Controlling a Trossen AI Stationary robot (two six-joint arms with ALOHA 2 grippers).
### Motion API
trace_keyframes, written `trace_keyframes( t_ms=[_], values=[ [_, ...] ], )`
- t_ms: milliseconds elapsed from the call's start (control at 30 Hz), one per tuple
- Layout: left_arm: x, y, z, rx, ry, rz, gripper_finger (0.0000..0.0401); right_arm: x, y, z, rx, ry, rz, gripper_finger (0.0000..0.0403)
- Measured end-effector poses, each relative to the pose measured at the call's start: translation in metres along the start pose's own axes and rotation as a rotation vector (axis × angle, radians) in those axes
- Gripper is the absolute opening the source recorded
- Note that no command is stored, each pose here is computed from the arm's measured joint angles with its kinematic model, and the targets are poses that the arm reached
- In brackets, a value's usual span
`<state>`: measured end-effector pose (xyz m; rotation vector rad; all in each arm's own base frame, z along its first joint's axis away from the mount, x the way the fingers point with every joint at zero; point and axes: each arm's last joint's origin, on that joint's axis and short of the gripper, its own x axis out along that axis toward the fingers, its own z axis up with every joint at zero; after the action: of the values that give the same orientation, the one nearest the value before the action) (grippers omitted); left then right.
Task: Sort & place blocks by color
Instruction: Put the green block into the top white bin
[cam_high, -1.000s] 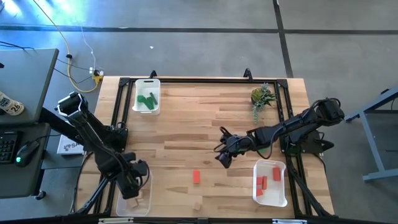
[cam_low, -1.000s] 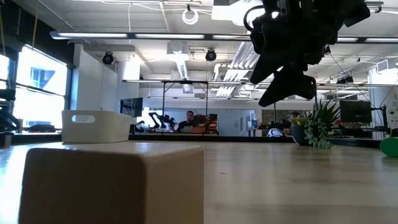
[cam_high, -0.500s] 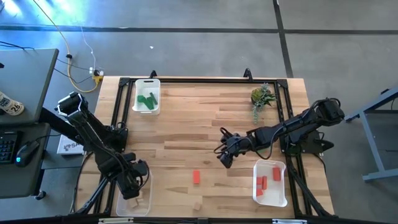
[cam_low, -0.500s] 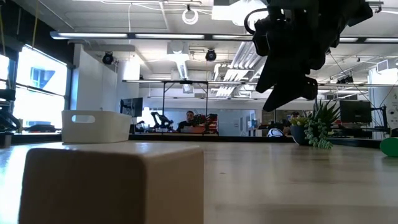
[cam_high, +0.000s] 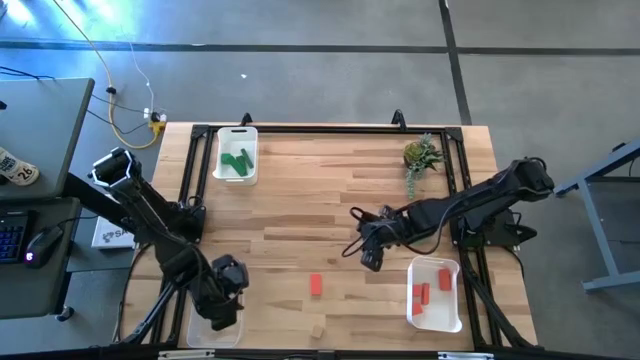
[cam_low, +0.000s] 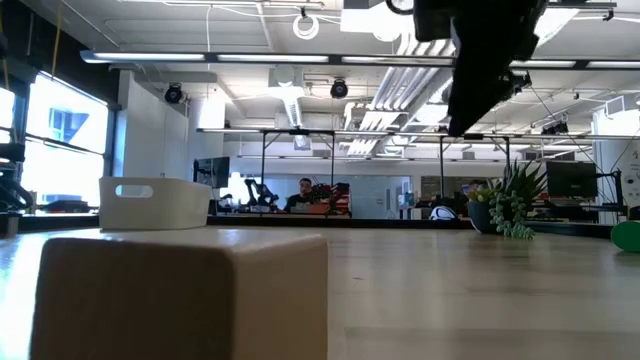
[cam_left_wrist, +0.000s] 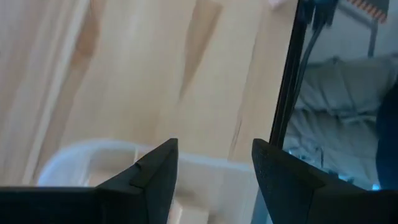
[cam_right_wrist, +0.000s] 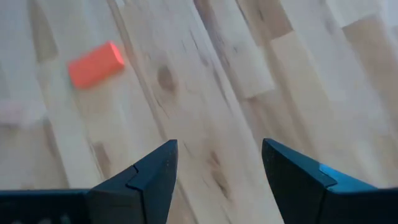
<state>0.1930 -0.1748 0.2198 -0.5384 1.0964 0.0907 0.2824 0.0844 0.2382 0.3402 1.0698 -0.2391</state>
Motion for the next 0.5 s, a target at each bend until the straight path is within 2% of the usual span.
trace_keyframes(
  t_ms=[267, 367, 500],
  values=[
    [0.002, 0.004, 0.018, 0.012, -0.123, 0.025, 0.0193, -0.025, -0.006, -0.004, -0.231, 0.185, -0.127, 0.0220],
    [0.003, 0.006, 0.022, 0.031, -0.133, 0.032, 0.0193, -0.028, -0.011, -0.011, -0.353, 0.286, -0.127, 0.0220],
    [0.003, 0.008, 0.026, 0.053, -0.138, 0.041, 0.0193, -0.031, -0.015, -0.017, -0.447, 0.375, -0.141, 0.0220]
  ],
)
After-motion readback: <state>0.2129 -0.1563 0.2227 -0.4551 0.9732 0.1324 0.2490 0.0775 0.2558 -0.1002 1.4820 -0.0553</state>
